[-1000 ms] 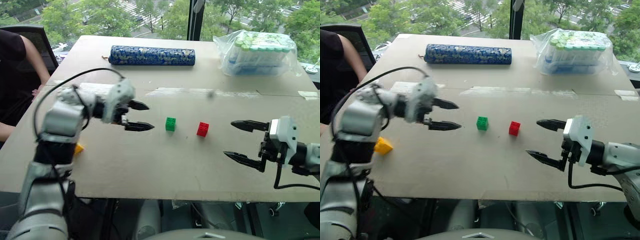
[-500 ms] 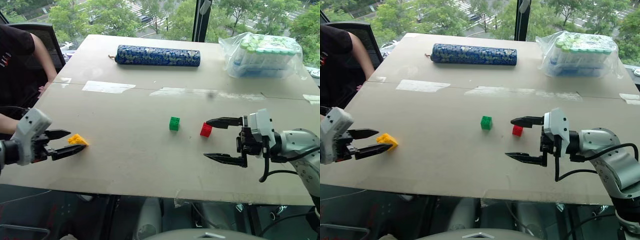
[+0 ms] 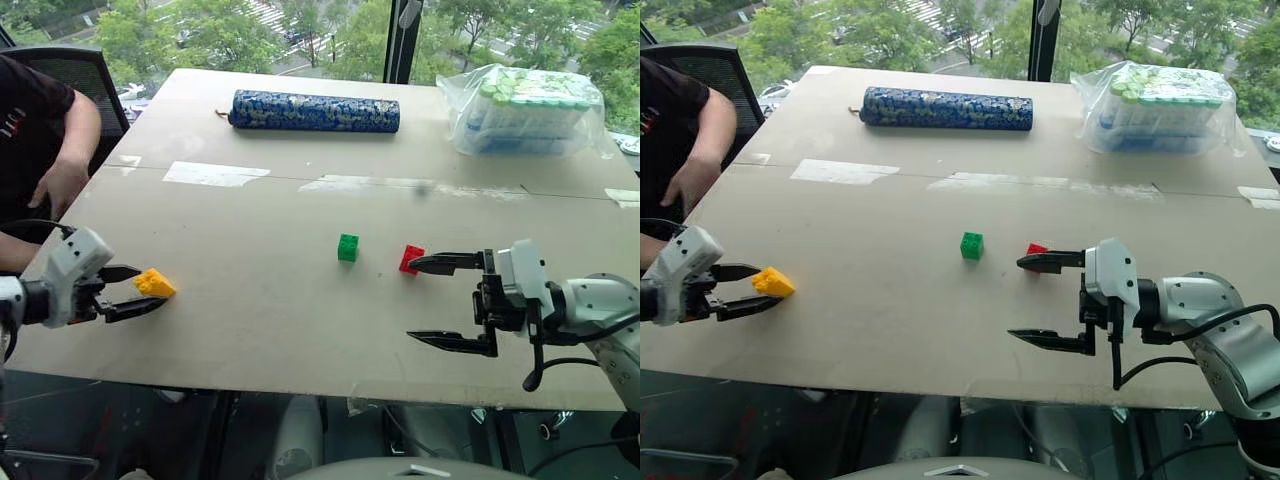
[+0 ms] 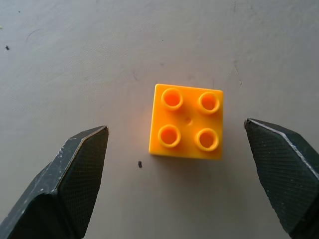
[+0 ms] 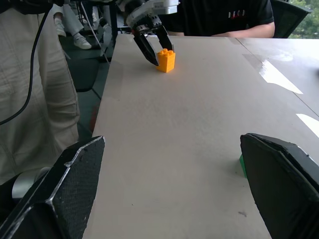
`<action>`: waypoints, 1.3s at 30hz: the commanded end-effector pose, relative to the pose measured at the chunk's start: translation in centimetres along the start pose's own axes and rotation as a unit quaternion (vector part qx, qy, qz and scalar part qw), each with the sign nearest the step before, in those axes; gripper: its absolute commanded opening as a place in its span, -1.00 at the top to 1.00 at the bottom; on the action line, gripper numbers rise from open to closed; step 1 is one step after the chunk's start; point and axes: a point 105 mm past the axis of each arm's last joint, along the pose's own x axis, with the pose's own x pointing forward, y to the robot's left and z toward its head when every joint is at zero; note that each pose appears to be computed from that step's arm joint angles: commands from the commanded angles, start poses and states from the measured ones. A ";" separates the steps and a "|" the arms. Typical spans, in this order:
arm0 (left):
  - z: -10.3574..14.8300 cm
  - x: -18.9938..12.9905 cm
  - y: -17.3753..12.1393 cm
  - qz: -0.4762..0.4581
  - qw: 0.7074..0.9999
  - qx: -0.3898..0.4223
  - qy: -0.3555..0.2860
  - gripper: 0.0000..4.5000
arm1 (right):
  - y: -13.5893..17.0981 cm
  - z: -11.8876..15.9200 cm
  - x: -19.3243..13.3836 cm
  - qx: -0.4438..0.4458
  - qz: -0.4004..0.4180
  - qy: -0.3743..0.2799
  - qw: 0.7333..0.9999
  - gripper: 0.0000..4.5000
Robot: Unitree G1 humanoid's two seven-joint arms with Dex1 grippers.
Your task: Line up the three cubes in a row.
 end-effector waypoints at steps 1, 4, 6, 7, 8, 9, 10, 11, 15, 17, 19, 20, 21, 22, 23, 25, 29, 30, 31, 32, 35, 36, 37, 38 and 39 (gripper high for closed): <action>0.5 -0.2 0.3 -0.001 1.000 0.017 0.003 -0.46 | 0.4 1.1 -0.3 -0.028 -0.002 -0.003 1.000 -1.00; 0.3 0.0 0.2 -0.008 1.000 0.027 0.010 0.25 | 0.4 1.1 -0.5 -0.027 -0.004 -0.001 1.000 -1.00; 0.5 0.1 0.2 -0.011 1.000 0.027 0.005 0.42 | 0.4 1.0 -0.6 -0.026 -0.006 0.001 1.000 -1.00; 0.8 0.1 0.1 -0.014 0.999 0.033 0.000 0.42 | 0.4 1.0 -0.7 -0.026 -0.008 0.003 1.000 -1.00; 1.4 0.1 0.0 -0.021 0.999 0.040 -0.009 0.42 | 0.4 1.0 -0.7 -0.026 -0.010 0.003 1.000 -1.00; 2.7 0.4 -0.2 -0.033 0.998 0.049 -0.029 0.42 | 0.4 1.0 -0.8 -0.025 -0.013 0.004 1.000 -1.00; 3.9 0.8 -0.6 -0.047 0.996 0.061 -0.045 0.42 | 0.3 1.0 -0.9 -0.025 -0.017 0.004 1.000 -1.00; 5.1 1.3 -1.1 -0.064 0.993 0.078 -0.058 0.42 | 0.2 1.0 -0.9 -0.025 -0.020 0.004 0.999 -1.00; 10.0 4.5 -3.2 -0.143 0.974 0.152 -0.089 0.42 | -0.1 1.3 -1.1 -0.023 -0.033 -0.001 0.999 -1.00; 11.7 6.2 -3.9 -0.174 0.962 0.191 -0.088 0.42 | -0.3 1.3 -1.2 -0.024 -0.037 0.001 0.999 -1.00; 13.0 7.6 -4.5 -0.205 0.951 0.214 -0.085 0.42 | -0.4 1.3 -1.4 -0.026 -0.040 0.005 0.999 -1.00; 13.4 8.2 -4.8 -0.221 0.945 0.227 -0.081 0.42 | -0.4 1.3 -1.5 -0.026 -0.043 0.006 0.999 -1.00; 13.9 9.0 -5.2 -0.234 0.938 0.243 -0.078 0.42 | -0.5 1.3 -1.6 -0.027 -0.048 0.008 0.998 -1.00; 14.4 9.8 -5.4 -0.244 0.932 0.257 -0.075 0.42 | -0.6 1.3 -1.7 -0.027 -0.053 0.010 0.998 -1.00; 14.7 10.6 -5.7 -0.253 0.927 0.269 -0.068 0.42 | -0.7 1.3 -1.9 -0.027 -0.060 0.014 0.998 -1.00; 14.8 11.5 -5.9 -0.263 0.921 0.282 -0.054 0.42 | -0.7 1.2 -2.1 -0.027 -0.071 0.019 0.997 -1.00; 14.6 12.4 -5.5 -0.264 0.919 0.292 -0.040 0.42 | -0.8 1.0 -2.5 -0.024 -0.092 0.027 0.995 -1.00; 14.6 12.5 -5.4 -0.265 0.918 0.294 -0.038 0.42 | -0.8 1.0 -2.6 -0.024 -0.096 0.028 0.995 -1.00; 14.7 12.6 -5.4 -0.263 0.918 0.296 -0.038 0.42 | -0.8 0.9 -2.8 -0.022 -0.103 0.030 0.994 -1.00; 14.8 12.7 -5.3 -0.262 0.918 0.297 -0.038 0.42 | -0.8 0.9 -2.9 -0.021 -0.107 0.031 0.994 -1.00; 14.9 12.8 -5.1 -0.255 0.919 0.300 -0.036 0.42 | -0.8 0.8 -3.2 -0.018 -0.119 0.035 0.992 -1.00; 14.9 12.8 -5.0 -0.253 0.919 0.301 -0.034 0.42 | -0.8 0.7 -3.3 -0.019 -0.122 0.037 0.992 -1.00; 14.8 12.8 -4.9 -0.251 0.919 0.302 -0.032 0.42 | -0.9 0.7 -3.4 -0.019 -0.124 0.038 0.991 -1.00; 14.8 12.9 -4.9 -0.249 0.919 0.304 -0.029 0.42 | -0.9 0.7 -3.4 -0.018 -0.126 0.039 0.991 -1.00; 14.7 12.9 -4.8 -0.247 0.919 0.305 -0.028 0.42 | -0.8 0.7 -3.4 -0.018 -0.126 0.039 0.991 -1.00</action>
